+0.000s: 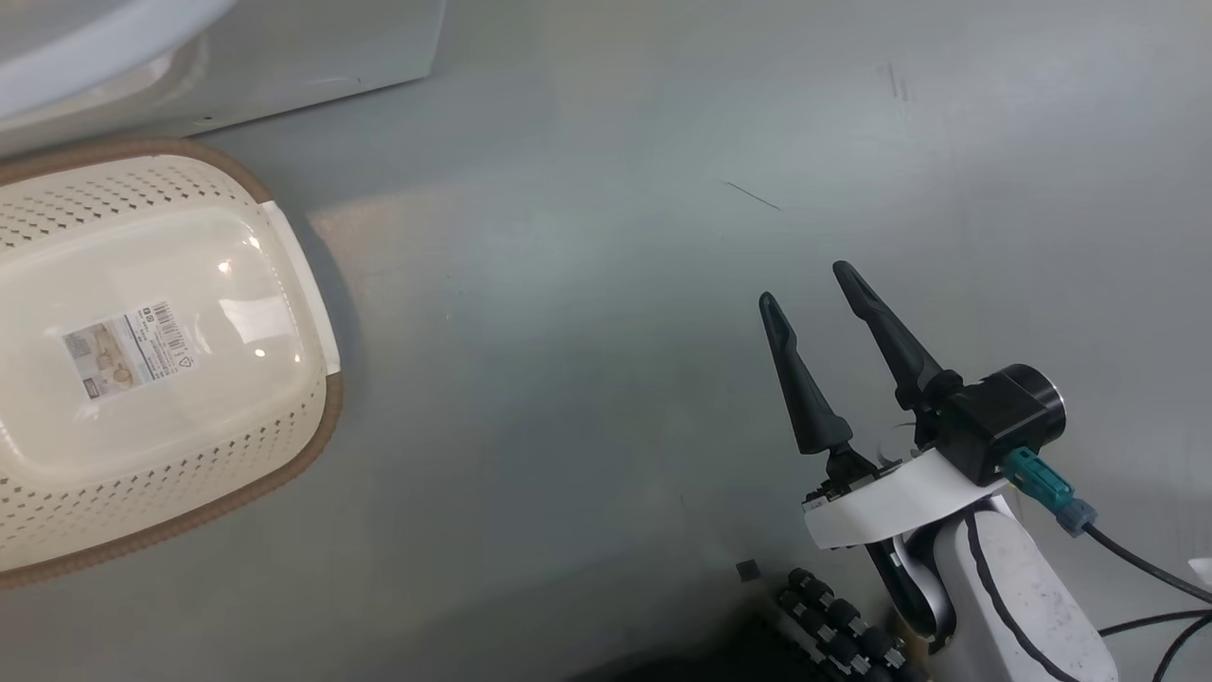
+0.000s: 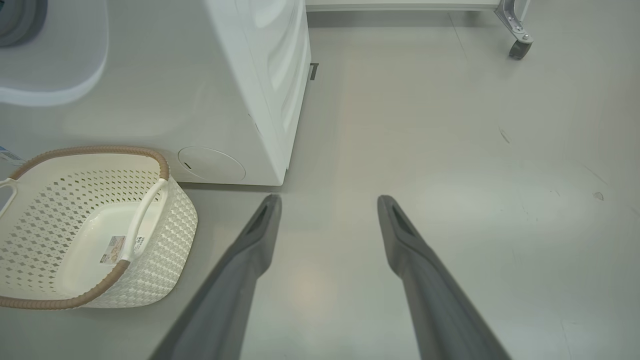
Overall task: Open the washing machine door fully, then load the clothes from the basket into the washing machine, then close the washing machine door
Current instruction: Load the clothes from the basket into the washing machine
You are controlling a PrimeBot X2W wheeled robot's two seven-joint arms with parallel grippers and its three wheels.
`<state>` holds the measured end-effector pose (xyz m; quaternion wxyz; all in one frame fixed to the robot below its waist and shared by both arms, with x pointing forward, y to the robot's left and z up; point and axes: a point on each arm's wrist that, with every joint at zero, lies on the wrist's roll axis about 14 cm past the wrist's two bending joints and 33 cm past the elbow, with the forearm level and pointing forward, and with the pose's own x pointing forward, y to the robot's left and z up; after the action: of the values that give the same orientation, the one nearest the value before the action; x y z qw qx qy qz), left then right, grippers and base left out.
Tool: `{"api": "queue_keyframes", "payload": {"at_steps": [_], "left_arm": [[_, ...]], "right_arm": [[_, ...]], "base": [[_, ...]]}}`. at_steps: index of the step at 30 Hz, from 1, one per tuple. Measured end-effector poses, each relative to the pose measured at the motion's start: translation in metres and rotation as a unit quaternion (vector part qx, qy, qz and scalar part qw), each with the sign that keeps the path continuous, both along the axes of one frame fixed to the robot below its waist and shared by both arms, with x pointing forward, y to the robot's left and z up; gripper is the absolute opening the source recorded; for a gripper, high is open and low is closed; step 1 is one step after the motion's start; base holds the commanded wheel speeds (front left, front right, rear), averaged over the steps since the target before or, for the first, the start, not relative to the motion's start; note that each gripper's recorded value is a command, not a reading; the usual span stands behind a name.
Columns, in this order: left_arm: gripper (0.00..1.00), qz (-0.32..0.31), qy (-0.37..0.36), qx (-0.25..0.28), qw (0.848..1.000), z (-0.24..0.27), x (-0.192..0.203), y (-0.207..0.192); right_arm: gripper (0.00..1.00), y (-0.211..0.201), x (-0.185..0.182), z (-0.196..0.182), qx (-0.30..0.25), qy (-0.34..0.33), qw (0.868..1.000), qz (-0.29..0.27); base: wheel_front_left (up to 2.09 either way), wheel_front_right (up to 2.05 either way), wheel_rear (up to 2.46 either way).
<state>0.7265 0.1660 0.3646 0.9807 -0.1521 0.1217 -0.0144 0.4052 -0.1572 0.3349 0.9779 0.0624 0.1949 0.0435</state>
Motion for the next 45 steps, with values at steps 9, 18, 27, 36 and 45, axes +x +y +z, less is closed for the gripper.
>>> {"api": "queue_keyframes", "payload": {"at_steps": [9, 18, 27, 36, 45], "left_arm": [[0.0, 0.076, -0.074, -0.066, 0.992, 0.028, 0.036, 0.021], [0.0, 0.047, -0.013, -0.038, 0.998, -0.023, 0.028, -0.004], [1.0, 0.048, -0.014, -0.03, 0.998, -0.02, 0.021, -0.006], [1.0, 0.057, -0.039, -0.023, 0.997, -0.007, 0.002, -0.009], [1.0, 0.063, -0.003, -0.004, 0.998, -0.006, -0.038, -0.002]], "right_arm": [[1.0, -0.005, -0.009, -0.013, -0.001, 0.023, 1.0, -0.012], [1.0, -0.019, -0.036, -0.025, -0.013, 0.063, 0.997, -0.044], [1.0, -0.025, -0.028, -0.017, -0.018, 0.045, 0.998, -0.051], [1.0, -0.017, -0.015, -0.011, -0.009, 0.024, 0.999, -0.037], [1.0, -0.012, -0.007, 0.006, 0.001, -0.003, 1.0, -0.031]], "base": [[0.0, 0.0, 0.0], [0.0, 0.0, 0.0], [0.0, 0.0, 0.0], [0.0, 0.0, 0.0], [0.0, 0.0, 0.0]]}}
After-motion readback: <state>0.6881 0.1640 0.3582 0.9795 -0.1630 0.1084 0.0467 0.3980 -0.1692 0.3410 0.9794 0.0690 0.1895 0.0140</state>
